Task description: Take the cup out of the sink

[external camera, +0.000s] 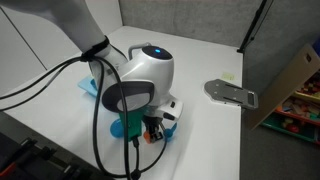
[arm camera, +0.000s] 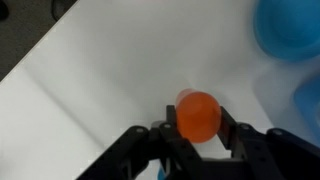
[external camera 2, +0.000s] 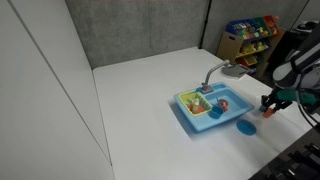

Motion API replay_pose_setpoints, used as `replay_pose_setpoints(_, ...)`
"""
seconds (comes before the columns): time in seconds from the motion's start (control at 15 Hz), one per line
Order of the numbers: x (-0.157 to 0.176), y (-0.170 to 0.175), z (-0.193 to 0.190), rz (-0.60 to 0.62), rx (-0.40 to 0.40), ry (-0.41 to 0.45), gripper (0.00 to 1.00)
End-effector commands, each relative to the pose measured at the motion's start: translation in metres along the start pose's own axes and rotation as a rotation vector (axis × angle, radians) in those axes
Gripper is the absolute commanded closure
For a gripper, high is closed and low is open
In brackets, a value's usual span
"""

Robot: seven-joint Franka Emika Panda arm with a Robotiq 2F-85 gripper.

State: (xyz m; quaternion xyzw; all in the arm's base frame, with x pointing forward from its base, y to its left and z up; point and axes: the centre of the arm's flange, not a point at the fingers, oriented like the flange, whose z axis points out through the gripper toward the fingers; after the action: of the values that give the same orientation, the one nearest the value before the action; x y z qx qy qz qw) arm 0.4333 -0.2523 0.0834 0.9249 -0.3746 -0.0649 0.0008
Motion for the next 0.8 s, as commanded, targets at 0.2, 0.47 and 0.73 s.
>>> replay_pose_setpoints(0.2,0.010,0.008,0.015,0.005,0.013,-0.008,0.83)
replay_pose_setpoints(0.47,0.011,0.008,0.019,0.005,0.009,-0.013,0.81)
replay_pose_setpoints(0.73,0.009,0.008,0.011,-0.005,0.020,-0.011,0.27)
